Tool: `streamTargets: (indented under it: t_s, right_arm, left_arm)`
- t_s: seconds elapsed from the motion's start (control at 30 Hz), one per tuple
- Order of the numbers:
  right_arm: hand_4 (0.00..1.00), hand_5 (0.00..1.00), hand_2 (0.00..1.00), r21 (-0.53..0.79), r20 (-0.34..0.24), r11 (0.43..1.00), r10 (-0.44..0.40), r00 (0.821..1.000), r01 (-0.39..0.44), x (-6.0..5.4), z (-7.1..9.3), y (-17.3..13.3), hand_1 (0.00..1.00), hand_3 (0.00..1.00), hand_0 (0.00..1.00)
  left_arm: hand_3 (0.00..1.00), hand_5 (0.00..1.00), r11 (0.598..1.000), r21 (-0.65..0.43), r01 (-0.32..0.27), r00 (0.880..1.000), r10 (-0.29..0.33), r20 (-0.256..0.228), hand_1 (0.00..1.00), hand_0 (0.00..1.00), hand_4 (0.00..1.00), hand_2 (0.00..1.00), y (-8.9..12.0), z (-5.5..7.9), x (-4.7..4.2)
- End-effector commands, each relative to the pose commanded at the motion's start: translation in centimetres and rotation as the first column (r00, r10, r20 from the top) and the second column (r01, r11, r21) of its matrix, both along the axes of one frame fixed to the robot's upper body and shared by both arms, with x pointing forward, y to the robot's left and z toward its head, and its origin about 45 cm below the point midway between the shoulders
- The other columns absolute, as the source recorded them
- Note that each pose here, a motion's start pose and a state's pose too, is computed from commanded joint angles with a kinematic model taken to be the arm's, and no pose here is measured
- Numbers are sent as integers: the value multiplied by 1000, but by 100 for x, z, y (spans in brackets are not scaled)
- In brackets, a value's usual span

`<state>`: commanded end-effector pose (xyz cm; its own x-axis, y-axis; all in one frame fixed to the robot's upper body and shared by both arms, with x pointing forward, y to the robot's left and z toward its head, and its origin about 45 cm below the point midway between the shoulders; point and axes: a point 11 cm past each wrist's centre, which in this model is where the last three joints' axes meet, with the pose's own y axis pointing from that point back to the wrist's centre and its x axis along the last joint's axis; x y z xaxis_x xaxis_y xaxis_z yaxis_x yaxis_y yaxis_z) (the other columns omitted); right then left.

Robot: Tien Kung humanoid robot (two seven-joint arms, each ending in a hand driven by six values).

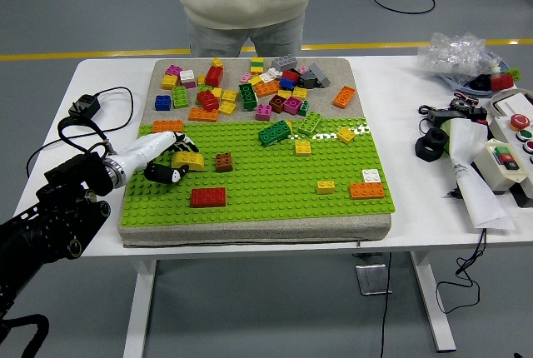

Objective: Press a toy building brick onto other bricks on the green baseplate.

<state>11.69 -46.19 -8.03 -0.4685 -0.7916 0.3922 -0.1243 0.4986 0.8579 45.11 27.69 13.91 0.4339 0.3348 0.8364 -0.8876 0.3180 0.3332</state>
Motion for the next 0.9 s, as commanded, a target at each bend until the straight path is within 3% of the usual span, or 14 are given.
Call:
streamTargets:
  t_s: [0.3,0.33,0.5,0.53,0.9]
  right_arm:
    - [998,667,755,1,-2,1000,-1,1000,1,-12,-3,-1,731,743,803]
    - [998,668,755,1,-2,1000,-1,1000,1,-11,-3,-1,731,744,802]
    - [998,668,755,0,-2,1000,0,1000,0,-9,-2,0,731,744,802]
    - [998,668,755,0,-2,1000,0,1000,0,-10,-3,0,731,744,802]
    - [998,669,755,1,-5,1000,1,1000,-1,-27,-8,3,733,744,802]
  left_arm:
    - [547,2,1000,-23,-12,1000,12,5,631,642,94,553,29,-8,-19]
    - [548,2,1000,-24,-12,1000,12,5,616,626,40,551,29,-10,-20]
    - [548,2,999,-34,-13,1000,14,5,616,626,40,551,27,-14,-26]
    - [555,2,999,-39,-15,1000,15,5,616,634,2,556,30,-12,-27]
    - [552,2,993,-113,-45,999,45,3,612,628,2,553,74,5,-48]
